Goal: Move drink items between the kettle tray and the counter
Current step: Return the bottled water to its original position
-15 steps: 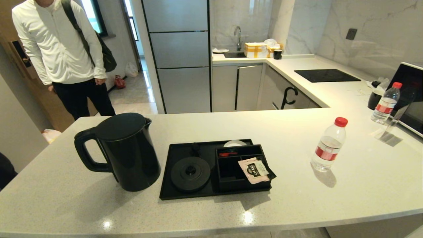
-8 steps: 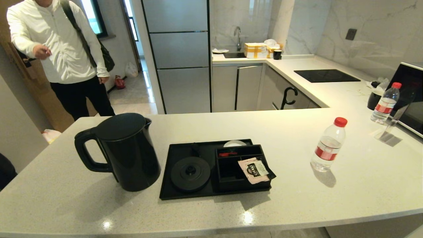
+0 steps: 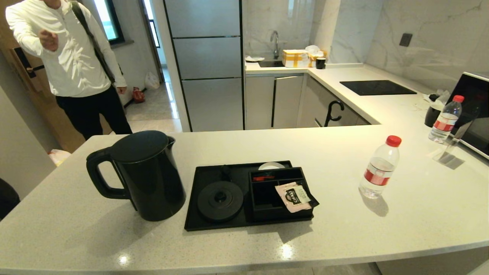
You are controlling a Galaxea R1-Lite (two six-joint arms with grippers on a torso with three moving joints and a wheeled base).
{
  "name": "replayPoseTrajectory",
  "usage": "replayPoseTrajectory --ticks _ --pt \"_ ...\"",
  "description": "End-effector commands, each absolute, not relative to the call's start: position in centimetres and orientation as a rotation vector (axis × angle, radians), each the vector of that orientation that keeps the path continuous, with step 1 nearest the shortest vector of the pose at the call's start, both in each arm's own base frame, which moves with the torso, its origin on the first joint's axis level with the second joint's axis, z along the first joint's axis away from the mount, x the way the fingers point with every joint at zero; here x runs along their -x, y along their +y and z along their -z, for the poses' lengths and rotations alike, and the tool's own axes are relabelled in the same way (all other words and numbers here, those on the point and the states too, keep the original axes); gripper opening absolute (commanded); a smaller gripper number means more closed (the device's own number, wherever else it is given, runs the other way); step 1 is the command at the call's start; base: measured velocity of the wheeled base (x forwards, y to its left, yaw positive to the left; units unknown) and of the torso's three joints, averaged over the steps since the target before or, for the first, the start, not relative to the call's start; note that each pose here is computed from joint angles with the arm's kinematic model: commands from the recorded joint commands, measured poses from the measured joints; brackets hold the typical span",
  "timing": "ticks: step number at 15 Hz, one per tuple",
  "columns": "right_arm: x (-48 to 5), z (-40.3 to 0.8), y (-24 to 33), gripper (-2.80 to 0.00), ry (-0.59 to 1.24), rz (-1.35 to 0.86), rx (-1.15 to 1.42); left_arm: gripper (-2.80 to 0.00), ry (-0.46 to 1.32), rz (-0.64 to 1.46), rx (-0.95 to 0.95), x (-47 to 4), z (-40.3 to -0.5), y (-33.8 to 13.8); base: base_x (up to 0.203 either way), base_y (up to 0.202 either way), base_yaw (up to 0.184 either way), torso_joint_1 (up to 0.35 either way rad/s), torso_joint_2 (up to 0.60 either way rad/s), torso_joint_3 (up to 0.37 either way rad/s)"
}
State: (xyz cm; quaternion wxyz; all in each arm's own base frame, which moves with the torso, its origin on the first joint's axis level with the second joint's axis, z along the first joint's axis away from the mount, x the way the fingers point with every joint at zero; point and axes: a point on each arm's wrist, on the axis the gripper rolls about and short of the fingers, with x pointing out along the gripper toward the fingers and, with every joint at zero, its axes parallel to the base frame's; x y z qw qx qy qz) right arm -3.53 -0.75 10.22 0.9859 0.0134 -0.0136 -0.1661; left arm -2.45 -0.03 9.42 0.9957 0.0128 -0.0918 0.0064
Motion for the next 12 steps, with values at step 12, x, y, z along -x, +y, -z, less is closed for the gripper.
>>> replayPoseTrajectory --ticks 12 --pt "2.1 -7.6 0.0 -2.80 -0.055 0.005 0.011 -2.80 -0.145 -0.013 -0.026 2.1 -8.3 0.0 0.000 0.000 0.000 0.000 0.00 0.000"
